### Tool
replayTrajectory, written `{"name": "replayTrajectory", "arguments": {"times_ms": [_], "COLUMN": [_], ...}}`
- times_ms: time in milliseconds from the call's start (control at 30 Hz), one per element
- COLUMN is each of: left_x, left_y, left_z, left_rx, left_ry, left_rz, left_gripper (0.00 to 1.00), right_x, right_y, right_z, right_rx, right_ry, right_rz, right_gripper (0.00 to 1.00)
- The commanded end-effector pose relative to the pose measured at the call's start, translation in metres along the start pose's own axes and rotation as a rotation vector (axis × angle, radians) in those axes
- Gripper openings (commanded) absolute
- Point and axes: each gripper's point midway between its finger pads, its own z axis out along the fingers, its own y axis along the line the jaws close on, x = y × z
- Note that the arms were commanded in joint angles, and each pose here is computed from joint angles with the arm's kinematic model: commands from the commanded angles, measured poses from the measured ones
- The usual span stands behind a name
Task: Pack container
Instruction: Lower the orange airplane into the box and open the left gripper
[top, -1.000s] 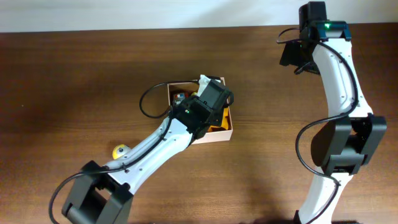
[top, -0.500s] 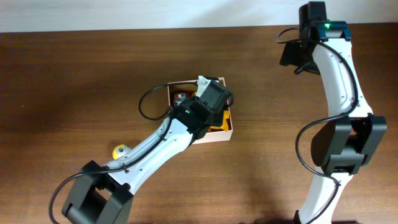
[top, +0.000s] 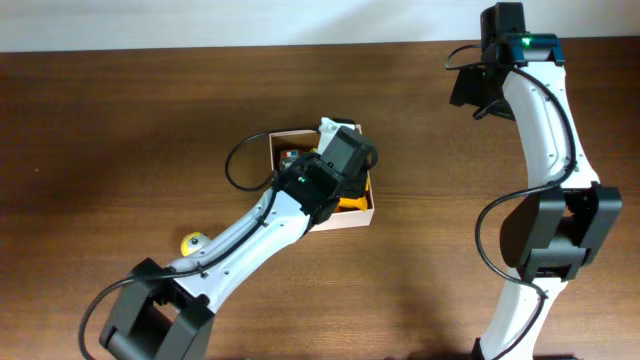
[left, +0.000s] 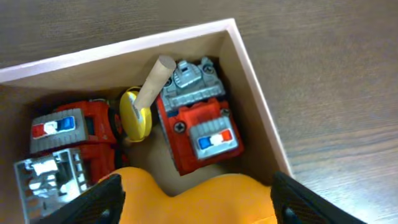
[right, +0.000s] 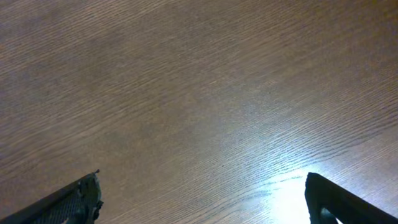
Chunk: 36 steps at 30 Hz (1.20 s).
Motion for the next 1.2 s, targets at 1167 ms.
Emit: {"name": "replayTrajectory", "arguments": {"times_ms": [1167], "left_x": [0.024], "left_y": [0.014], "left_z": [-0.002], "left_rx": [-0.106], "left_ry": [0.17], "left_rz": [0.015], "left_gripper": [0.52], "right_x": [0.0], "right_y": [-0.003], "right_z": [0.002], "right_rx": [0.011], "right_ry": [0.002], "right_rz": [0.006], "right_gripper": [0.99]}}
